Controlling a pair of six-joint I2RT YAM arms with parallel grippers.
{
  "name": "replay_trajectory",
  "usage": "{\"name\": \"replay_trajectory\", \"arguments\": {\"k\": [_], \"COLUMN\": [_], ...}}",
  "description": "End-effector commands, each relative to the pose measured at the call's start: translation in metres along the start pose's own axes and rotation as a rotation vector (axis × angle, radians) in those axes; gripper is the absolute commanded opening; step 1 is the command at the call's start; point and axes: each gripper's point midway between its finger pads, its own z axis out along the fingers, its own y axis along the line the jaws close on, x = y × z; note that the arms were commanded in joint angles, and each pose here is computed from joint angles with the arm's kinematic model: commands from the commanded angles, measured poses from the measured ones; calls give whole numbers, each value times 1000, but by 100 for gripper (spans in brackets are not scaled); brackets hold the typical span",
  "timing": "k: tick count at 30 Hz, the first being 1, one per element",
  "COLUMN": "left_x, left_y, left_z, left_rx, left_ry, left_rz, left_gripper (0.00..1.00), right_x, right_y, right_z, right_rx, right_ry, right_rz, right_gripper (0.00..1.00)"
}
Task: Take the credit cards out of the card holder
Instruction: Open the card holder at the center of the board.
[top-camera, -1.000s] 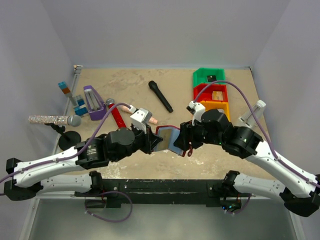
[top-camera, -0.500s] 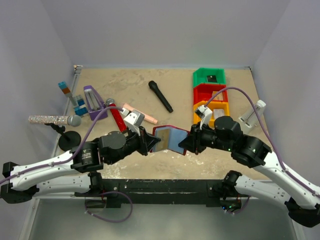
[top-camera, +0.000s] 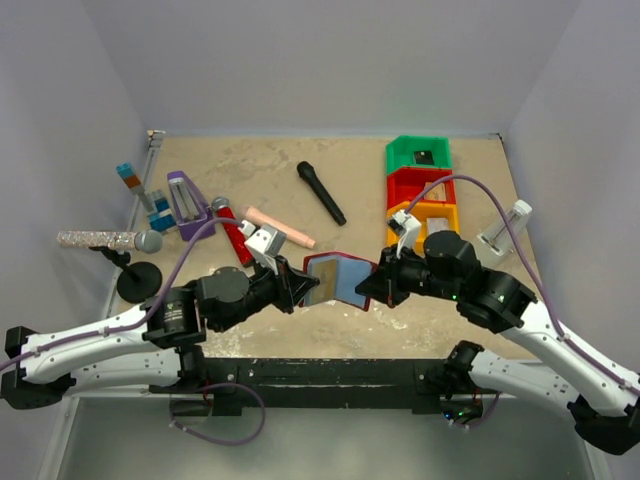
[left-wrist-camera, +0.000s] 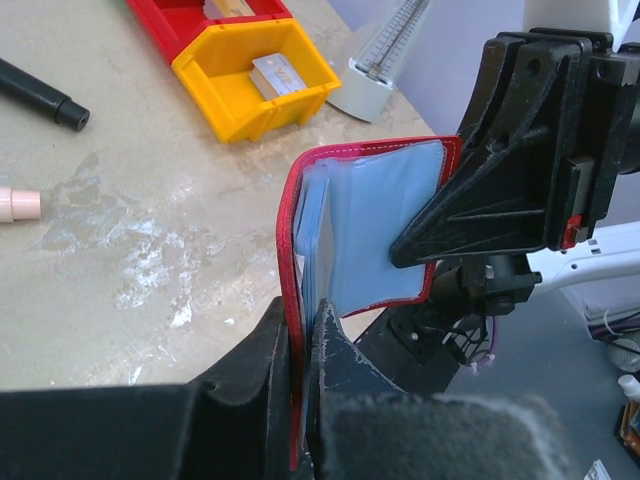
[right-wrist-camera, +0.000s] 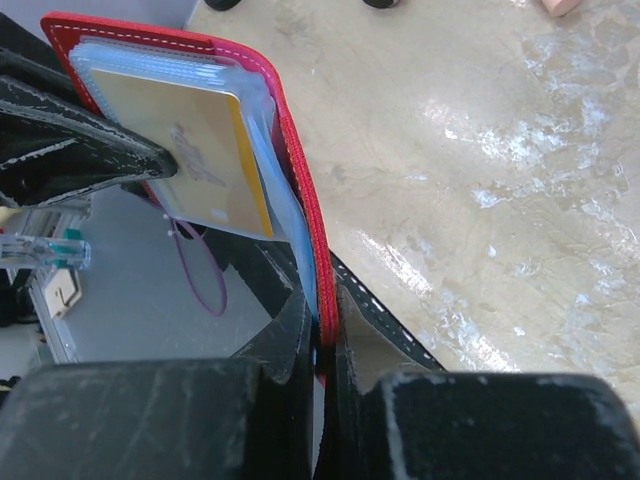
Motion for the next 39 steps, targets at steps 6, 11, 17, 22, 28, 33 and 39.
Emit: {"name": "replay_trajectory", "arguments": {"k": [6,11,17,22,28,33,39], "left_x": [11,29,56,66,78,104,131], "left_y": [28,41,51,57,72,92,112], "left_z": [8,19,47,68,75,79,81], "left_rx": [-190,-271,-266,-176,-107,-113,-115], "left_ry": [54,110,156,123,90,143,203], "left_rz": [-15,-22,-88,-168,-193,-225,-273], "left_gripper": [0,0,0,0,0,0,0], "right_x": [0,4,8,19,25,31,41], "right_y": [-26,-41,-54,-53,-45,-40,-43], "right_z": [-4,-14,-9,7,33,62,91], "right_rx": [127,201,212,147,69,15,-23], "right_ry": [-13,-20,-73,-61,-31,31,72], "right_rz": [-12,-43,-71,-80,-62,-32,-2], "right_gripper": [64,69,70,65,48,30,29]}}
